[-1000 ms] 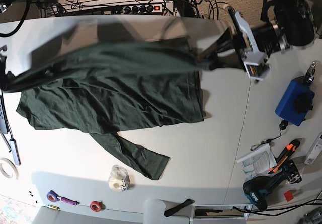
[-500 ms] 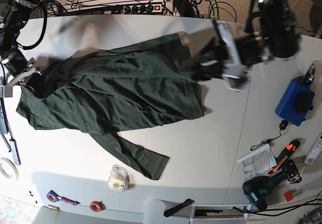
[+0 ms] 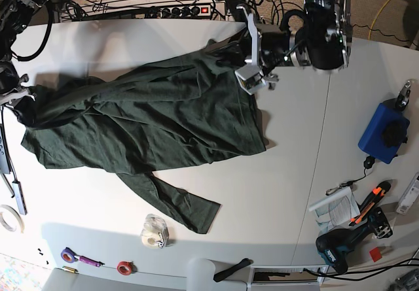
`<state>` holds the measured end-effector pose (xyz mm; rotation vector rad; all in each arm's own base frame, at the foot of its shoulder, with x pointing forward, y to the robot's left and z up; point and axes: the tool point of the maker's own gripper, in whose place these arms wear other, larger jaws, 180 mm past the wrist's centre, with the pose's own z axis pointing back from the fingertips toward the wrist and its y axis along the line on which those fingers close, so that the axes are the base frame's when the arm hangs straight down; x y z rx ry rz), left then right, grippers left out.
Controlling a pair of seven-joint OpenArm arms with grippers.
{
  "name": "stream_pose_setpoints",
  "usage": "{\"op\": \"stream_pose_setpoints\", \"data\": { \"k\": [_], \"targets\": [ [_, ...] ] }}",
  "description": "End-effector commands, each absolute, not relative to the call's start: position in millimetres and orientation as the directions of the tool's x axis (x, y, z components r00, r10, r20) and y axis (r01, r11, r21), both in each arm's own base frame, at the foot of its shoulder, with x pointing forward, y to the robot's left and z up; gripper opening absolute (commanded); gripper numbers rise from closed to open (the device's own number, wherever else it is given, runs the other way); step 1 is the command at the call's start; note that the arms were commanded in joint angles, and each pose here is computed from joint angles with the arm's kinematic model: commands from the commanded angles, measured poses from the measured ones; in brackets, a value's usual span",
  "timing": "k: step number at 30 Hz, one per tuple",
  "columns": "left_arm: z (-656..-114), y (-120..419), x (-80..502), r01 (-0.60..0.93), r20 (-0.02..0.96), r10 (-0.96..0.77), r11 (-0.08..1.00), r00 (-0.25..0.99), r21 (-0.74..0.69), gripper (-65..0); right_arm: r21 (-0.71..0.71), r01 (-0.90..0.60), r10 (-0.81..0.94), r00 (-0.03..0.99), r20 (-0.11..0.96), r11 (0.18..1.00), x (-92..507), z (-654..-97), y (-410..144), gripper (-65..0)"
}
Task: Layout the t-shirt on the table in an organized manner, then fold the t-shirt properly
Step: 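Lift the shirt edge with the left gripper and fold it over the body, then lower the held shirt edge with the left gripper onto the shirt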
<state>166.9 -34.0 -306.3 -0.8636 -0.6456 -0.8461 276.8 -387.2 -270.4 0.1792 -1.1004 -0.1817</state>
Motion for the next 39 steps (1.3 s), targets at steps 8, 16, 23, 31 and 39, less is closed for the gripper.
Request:
{"op": "stream_pose_setpoints", "data": {
  "k": [8, 16, 23, 31, 39],
  "targets": [
    [-318, -20, 185, 0.802, 0.779, -0.357, 0.522, 0.515, -0.29, -65.0, 0.188, 0.05, -0.192, 0.395, 0.898, 0.981, 283, -250, -396, -65.0],
    [-321, -13, 195, 0.772, 0.776, -0.348, 0.577, 0.526, -0.265, -65.0, 0.179, 0.236, -0.26, 0.377, 0.889, 0.955, 279, -254, -427, -65.0],
    [-325, -7, 201, 0.754, 0.769, -0.359, 0.615, 0.528, -0.231, -65.0, 0.078, 0.227, -0.18, 0.473, 0.863, 0.971, 271, -268, -430, -65.0],
    [-329, 9, 218, 0.675, 0.752, -0.336, 0.713, 0.568, -0.192, -65.0, -0.009, 0.256, -0.133, 0.532, 0.836, 0.967, 263, -277, -441, -48.8],
    [-335, 18, 220, 0.657, 0.731, -0.353, 0.735, 0.584, -0.17, -33.2, 0.102, 0.219, -0.195, 0.458, 0.867, 0.97, 273, -266, -427, -39.1]
  ]
}}
